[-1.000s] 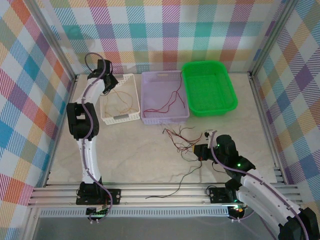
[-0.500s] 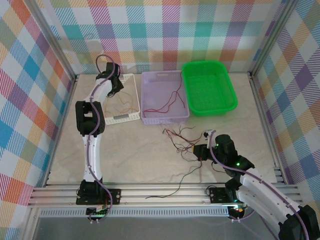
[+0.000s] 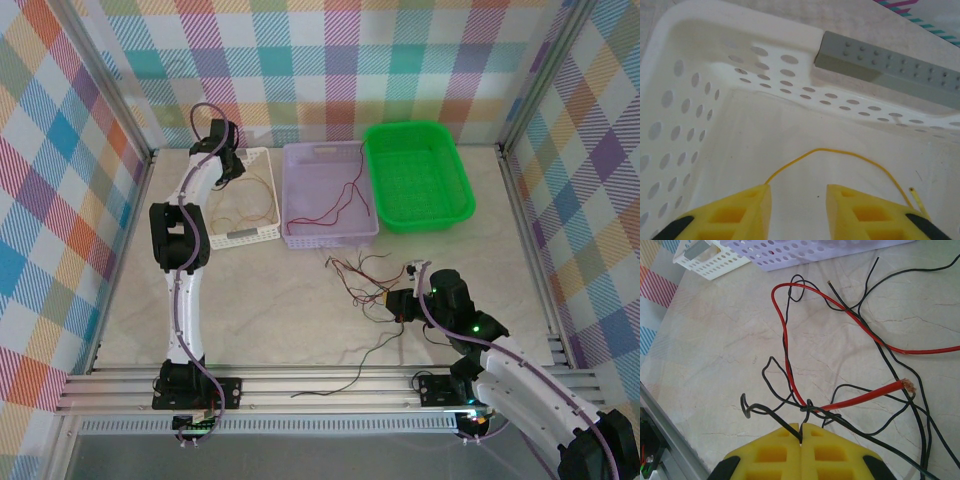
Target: Untangle the cables
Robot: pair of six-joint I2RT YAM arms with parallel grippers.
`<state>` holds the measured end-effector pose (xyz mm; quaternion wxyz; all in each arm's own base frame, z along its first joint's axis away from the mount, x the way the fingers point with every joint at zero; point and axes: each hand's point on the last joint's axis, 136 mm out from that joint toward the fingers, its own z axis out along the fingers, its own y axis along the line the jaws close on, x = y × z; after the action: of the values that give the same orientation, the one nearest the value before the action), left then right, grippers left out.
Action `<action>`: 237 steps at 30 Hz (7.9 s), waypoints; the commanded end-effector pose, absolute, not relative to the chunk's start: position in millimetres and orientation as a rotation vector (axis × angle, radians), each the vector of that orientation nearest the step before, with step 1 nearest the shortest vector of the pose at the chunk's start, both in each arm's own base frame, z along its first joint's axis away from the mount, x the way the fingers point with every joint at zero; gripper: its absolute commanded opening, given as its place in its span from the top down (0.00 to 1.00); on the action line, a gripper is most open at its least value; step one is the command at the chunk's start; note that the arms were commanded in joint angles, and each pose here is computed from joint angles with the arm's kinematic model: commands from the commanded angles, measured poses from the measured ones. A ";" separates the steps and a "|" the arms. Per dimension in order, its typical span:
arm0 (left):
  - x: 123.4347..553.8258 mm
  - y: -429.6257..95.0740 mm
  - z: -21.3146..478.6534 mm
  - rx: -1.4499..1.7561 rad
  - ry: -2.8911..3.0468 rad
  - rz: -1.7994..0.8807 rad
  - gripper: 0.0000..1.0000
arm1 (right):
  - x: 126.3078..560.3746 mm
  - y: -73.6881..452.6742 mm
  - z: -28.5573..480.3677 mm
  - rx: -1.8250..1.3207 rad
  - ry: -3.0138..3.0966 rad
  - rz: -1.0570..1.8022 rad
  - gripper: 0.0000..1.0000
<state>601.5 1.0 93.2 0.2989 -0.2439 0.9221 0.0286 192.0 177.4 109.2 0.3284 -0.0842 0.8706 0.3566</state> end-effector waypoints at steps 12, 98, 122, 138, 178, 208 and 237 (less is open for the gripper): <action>561.0 -58.3 233.4 -0.625 2.309 -0.312 0.31 | 204.0 185.3 158.6 -0.189 2.221 0.969 1.00; 235.3 -304.3 263.8 0.581 2.269 -1.253 1.00 | 227.1 284.0 233.5 -0.505 2.322 1.366 1.00; 282.5 -232.1 302.7 0.109 2.052 -1.201 1.00 | 244.2 221.8 143.4 -0.228 2.536 0.969 0.76; 281.7 -228.2 313.5 0.109 2.008 -1.214 1.00 | 202.1 150.7 66.4 -0.014 2.781 0.494 0.37; 281.1 -223.4 310.4 0.119 2.024 -1.163 1.00 | 257.0 154.3 159.5 -0.086 2.464 0.439 1.00; 272.1 -168.4 316.2 0.013 2.157 -0.779 1.00 | 238.0 77.0 420.9 -0.007 1.847 0.278 1.00; 225.7 -104.2 265.1 -0.097 2.288 -0.494 1.00 | 292.2 22.6 360.0 0.336 1.977 0.220 1.00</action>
<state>225.3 -100.5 266.3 0.3905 -0.0396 0.9021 -0.1794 285.6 7.3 354.4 0.5227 0.1447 0.8393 0.0379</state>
